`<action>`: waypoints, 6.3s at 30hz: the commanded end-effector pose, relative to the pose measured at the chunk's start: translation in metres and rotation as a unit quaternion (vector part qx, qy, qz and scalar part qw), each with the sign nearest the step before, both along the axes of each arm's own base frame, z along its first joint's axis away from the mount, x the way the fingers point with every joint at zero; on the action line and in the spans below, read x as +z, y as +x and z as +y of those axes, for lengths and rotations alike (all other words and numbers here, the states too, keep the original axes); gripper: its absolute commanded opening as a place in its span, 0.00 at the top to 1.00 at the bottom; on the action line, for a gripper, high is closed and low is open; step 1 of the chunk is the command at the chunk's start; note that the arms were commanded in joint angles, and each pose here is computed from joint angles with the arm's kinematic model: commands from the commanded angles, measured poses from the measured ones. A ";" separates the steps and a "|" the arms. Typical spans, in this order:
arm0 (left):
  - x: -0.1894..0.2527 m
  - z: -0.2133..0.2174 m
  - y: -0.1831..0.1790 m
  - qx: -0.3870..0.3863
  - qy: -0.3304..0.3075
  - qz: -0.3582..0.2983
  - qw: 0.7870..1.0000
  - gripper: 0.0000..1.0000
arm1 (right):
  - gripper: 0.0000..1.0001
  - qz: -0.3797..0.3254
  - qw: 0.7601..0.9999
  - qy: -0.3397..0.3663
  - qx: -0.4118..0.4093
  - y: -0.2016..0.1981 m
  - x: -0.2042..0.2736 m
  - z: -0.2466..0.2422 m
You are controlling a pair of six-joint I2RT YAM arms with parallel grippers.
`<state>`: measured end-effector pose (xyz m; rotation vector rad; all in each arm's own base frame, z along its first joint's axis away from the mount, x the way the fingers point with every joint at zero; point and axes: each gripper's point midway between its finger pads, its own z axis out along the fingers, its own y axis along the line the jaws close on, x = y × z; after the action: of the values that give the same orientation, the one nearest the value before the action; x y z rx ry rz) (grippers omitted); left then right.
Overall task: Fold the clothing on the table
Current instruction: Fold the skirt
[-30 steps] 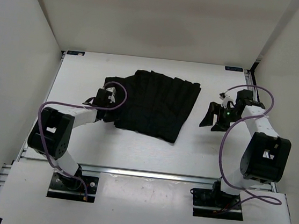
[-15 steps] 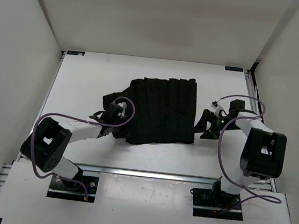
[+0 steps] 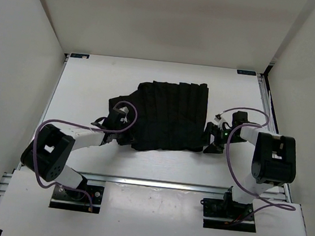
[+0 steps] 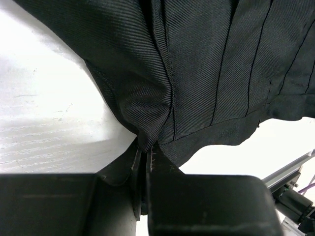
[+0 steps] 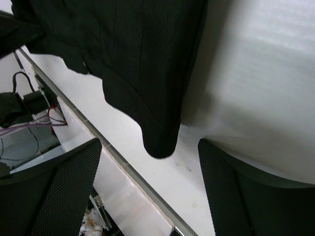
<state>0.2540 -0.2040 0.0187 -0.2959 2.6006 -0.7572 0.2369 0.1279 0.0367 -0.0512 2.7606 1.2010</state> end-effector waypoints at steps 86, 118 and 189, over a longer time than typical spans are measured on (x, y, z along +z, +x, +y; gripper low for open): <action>0.074 0.058 -0.008 0.092 -0.099 -0.151 0.979 1.00 | 1.00 -0.190 0.979 -0.074 0.019 0.087 0.074 -0.006; 0.011 0.079 -0.070 0.218 -0.224 -0.089 0.946 1.00 | 0.23 -0.111 0.981 -0.039 0.157 -0.001 -0.009 0.048; 0.054 0.061 -0.059 0.039 -0.048 -0.119 0.991 1.00 | 0.99 -0.202 0.969 -0.103 0.099 0.020 0.051 -0.031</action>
<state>0.2015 -0.1680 0.0847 -0.1615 2.3018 -0.8989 0.2433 0.1227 0.0858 -0.4230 2.6221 1.1031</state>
